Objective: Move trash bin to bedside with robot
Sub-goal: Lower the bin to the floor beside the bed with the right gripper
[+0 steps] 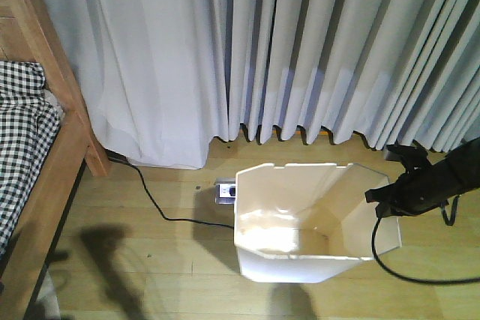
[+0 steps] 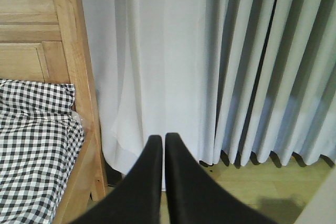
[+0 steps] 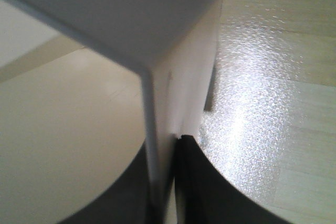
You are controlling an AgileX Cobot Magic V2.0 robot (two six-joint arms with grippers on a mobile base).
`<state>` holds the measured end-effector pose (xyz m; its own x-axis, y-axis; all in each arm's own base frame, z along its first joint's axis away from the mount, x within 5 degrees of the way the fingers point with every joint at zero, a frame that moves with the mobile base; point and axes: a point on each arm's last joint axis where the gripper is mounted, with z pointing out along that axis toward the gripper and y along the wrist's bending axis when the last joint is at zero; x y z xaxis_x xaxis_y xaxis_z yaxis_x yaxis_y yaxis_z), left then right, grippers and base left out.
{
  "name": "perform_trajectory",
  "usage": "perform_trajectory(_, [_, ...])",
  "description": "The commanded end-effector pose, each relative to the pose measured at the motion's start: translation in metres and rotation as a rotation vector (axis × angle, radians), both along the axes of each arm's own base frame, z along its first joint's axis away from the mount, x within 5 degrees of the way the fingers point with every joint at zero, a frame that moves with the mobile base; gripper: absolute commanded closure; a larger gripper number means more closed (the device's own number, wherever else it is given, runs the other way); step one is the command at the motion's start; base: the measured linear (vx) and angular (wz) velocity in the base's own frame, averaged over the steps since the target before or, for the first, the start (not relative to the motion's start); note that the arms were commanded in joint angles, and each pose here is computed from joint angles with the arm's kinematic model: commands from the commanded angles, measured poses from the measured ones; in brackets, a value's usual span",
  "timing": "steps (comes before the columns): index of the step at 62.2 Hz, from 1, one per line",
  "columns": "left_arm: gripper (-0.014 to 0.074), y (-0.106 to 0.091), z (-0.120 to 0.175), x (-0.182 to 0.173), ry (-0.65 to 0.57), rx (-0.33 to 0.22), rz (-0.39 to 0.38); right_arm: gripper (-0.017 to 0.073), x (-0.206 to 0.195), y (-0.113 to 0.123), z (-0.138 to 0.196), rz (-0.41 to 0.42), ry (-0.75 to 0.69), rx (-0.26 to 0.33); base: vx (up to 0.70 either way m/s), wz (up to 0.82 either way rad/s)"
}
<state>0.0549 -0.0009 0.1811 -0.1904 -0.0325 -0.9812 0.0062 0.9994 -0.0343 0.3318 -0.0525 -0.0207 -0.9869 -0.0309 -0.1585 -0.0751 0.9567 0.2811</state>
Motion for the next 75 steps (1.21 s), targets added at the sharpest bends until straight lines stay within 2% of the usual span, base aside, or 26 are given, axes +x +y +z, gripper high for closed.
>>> perform_trajectory(1, [0.0599, 0.0, 0.001, 0.001, -0.064, -0.007, -0.004, 0.0561, 0.021, 0.002, 0.016, -0.053, -0.029, 0.104, 0.0, 0.0])
perform_trajectory(23, [0.0599, 0.0, 0.001, 0.001, -0.064, -0.007, -0.004, 0.0553, 0.052, -0.002, -0.038, -0.037, -0.006, 0.147, 0.0, 0.0])
perform_trajectory(34, [0.0599, 0.0, 0.001, 0.001, -0.064, -0.007, -0.004, 0.0548, 0.065, -0.006, -0.058, 0.004, -0.007, 0.121, 0.0, 0.0])
perform_trajectory(43, [0.0599, 0.0, 0.001, 0.001, -0.064, -0.007, -0.004, 0.0544, 0.077, 0.001, -0.076, 0.058, 0.01, 0.108, 0.0, 0.0])
perform_trajectory(52, [0.0599, 0.0, 0.001, 0.001, -0.064, -0.007, -0.004, 0.054, 0.086, 0.004, -0.095, 0.022, 0.031, 0.117, 0.0, 0.0])
perform_trajectory(62, [0.0599, 0.0, 0.001, 0.001, -0.064, -0.007, -0.004, 0.0536, 0.096, 0.016, -0.114, 0.056, 0.041, 0.14, 0.0, 0.0])
perform_trajectory(75, [0.0599, 0.0, 0.001, 0.001, -0.064, -0.007, -0.004, 0.0526, 0.102, 0.023, -0.132, 0.044, 0.065, 0.116, 0.0, 0.0])
